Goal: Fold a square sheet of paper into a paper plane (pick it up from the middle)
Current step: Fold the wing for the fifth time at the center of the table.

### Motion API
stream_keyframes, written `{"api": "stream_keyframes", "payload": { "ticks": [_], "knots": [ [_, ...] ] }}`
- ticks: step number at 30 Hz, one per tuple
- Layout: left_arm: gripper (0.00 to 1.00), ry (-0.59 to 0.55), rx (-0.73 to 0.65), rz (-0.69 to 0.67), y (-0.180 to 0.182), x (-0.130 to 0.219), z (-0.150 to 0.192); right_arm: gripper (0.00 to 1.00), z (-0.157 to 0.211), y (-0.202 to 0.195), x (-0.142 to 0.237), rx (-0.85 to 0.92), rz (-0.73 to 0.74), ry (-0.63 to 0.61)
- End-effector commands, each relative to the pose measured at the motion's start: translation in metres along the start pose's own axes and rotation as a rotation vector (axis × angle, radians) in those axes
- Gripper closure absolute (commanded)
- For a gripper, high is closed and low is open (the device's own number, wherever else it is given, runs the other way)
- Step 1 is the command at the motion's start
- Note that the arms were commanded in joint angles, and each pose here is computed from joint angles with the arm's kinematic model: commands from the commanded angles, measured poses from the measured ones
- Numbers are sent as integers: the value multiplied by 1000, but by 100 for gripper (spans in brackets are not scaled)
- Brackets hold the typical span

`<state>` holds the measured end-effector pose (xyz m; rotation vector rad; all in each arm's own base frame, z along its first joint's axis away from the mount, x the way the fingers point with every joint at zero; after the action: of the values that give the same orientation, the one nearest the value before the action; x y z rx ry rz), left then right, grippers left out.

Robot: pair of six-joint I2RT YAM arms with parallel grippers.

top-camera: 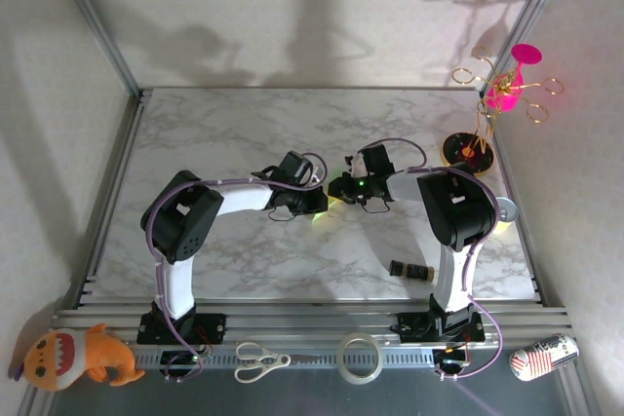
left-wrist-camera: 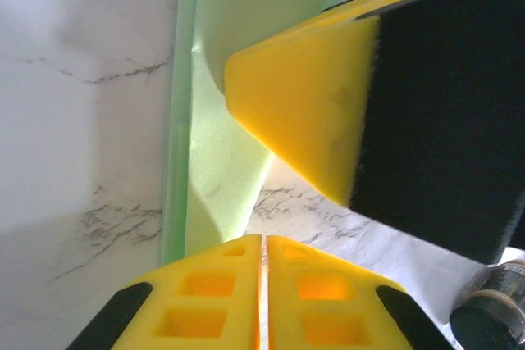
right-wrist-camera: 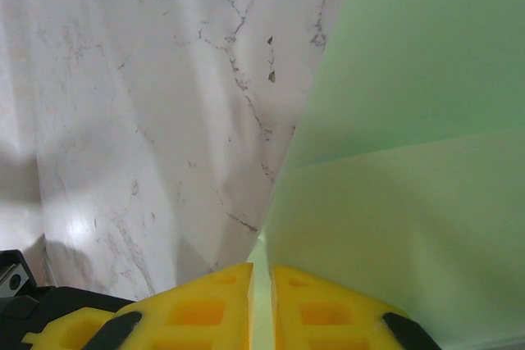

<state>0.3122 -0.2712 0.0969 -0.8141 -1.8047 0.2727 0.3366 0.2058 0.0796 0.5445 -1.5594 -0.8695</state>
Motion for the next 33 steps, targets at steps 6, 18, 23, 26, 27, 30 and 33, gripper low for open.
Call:
{"api": "stream_keyframes", "payload": {
  "ticks": [6, 18, 23, 26, 27, 30, 33],
  "knots": [
    [93, 72, -5, -63, 13, -9, 19, 85, 8, -21, -16, -32, 95, 31],
    [94, 118, -20, -109, 18, -8, 29, 86, 7, -25, -18, -47, 128, 34],
    [94, 91, -39, -74, 4, 5, 21, 86, 8, -25, -18, -46, 129, 37],
    [92, 55, -56, -41, -7, 15, 12, 86, 8, -24, -19, -45, 128, 39],
    [92, 47, -59, -34, -10, 17, 10, 86, 8, -24, -19, -46, 129, 39],
    [91, 44, -67, -23, -14, 20, 10, 86, 8, -24, -20, -45, 129, 41],
    [91, 70, -65, -39, -9, 16, 16, 86, 8, -25, -21, -47, 130, 45]
  ]
}}
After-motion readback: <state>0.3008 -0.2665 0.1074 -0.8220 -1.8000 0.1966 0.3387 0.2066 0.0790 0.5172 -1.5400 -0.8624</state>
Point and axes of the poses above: each hand's point on the last joint's axis, 136 mm out from that joint toward the fingers, its own x axis back along the fingers, its own y axis along the line the jaws close on, z = x × y, the point moved 9 cm from there along x, back along the fingers, and after that the axes turned 15 degrees about -x, right-handed, at the moved point
